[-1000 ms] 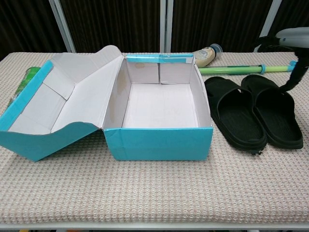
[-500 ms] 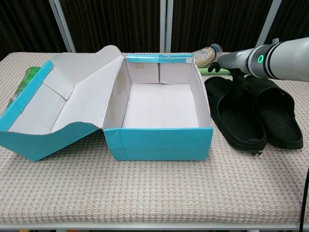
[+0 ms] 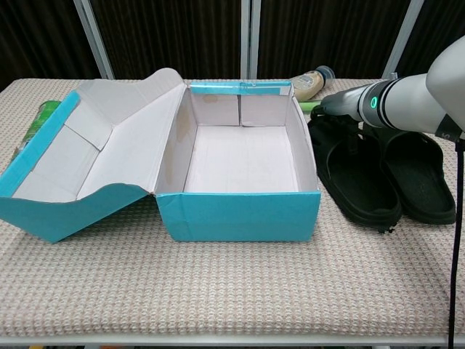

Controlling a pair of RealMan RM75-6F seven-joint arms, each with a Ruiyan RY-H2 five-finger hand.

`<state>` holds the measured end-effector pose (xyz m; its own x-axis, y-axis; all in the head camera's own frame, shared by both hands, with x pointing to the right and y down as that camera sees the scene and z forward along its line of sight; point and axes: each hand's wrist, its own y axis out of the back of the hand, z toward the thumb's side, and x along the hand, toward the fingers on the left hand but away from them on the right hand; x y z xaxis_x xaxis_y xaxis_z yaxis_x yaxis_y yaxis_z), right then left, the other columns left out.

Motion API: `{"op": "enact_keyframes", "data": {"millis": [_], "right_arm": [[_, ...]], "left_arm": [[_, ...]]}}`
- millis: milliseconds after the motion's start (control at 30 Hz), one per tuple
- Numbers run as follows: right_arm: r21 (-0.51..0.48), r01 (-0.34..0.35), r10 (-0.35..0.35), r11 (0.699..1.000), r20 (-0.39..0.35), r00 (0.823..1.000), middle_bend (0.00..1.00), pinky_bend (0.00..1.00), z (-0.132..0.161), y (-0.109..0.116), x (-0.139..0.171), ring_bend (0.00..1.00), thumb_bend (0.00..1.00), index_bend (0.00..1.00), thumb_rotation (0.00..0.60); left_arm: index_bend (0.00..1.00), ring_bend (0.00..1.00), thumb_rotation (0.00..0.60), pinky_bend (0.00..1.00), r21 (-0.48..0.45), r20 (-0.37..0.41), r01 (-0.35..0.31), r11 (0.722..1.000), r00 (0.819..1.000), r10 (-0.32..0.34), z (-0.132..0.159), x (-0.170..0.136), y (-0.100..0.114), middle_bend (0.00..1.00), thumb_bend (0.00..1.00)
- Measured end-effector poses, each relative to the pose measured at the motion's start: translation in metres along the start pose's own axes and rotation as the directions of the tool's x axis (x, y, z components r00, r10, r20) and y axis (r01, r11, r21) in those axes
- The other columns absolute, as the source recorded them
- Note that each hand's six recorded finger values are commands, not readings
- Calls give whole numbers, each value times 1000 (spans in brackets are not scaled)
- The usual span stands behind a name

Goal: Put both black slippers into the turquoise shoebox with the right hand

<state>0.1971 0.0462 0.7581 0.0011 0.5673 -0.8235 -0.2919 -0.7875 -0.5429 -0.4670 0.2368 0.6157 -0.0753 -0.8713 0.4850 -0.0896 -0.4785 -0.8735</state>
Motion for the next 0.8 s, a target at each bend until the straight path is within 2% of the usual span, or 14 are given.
{"op": "enact_keyframes", "data": {"millis": [233, 400, 467, 633, 700, 800], "right_arm": [[21, 6, -6, 1000, -8, 1000, 152, 0, 5, 0, -1, 0, 38, 65, 600], [27, 30, -30, 999, -9, 1000, 264, 0, 7, 3, -2, 1, 85, 232, 600], [21, 45, -44, 999, -13, 999, 314, 0, 8, 4, -3, 33, 107, 313, 600], [-42, 79, -81, 996, -48, 996, 362, 0, 9, 7, -5, 90, 124, 395, 600], [-78, 92, -97, 993, -72, 993, 379, 40, 8, 9, -6, 118, 130, 421, 600], [-142, 105, -120, 984, -103, 987, 402, 206, 5, 12, -7, 160, 145, 457, 600]], "left_arm": [[161, 0, 600, 19, -14, -1, 15, 1000, 1000, -15, -2, -1, -2, 121, 0], [161, 0, 600, 19, -25, 1, 24, 999, 1000, -24, -2, -3, -3, 121, 0], [161, 0, 600, 19, -30, 0, 28, 999, 1000, -28, -3, -3, -4, 121, 0], [161, 0, 600, 19, -44, 4, 38, 998, 999, -38, -3, -4, -4, 121, 0], [161, 0, 600, 19, -53, 7, 43, 998, 999, -43, -3, -5, -5, 121, 0], [161, 0, 600, 19, -55, 10, 46, 997, 999, -46, -3, -5, -4, 121, 0]]}}
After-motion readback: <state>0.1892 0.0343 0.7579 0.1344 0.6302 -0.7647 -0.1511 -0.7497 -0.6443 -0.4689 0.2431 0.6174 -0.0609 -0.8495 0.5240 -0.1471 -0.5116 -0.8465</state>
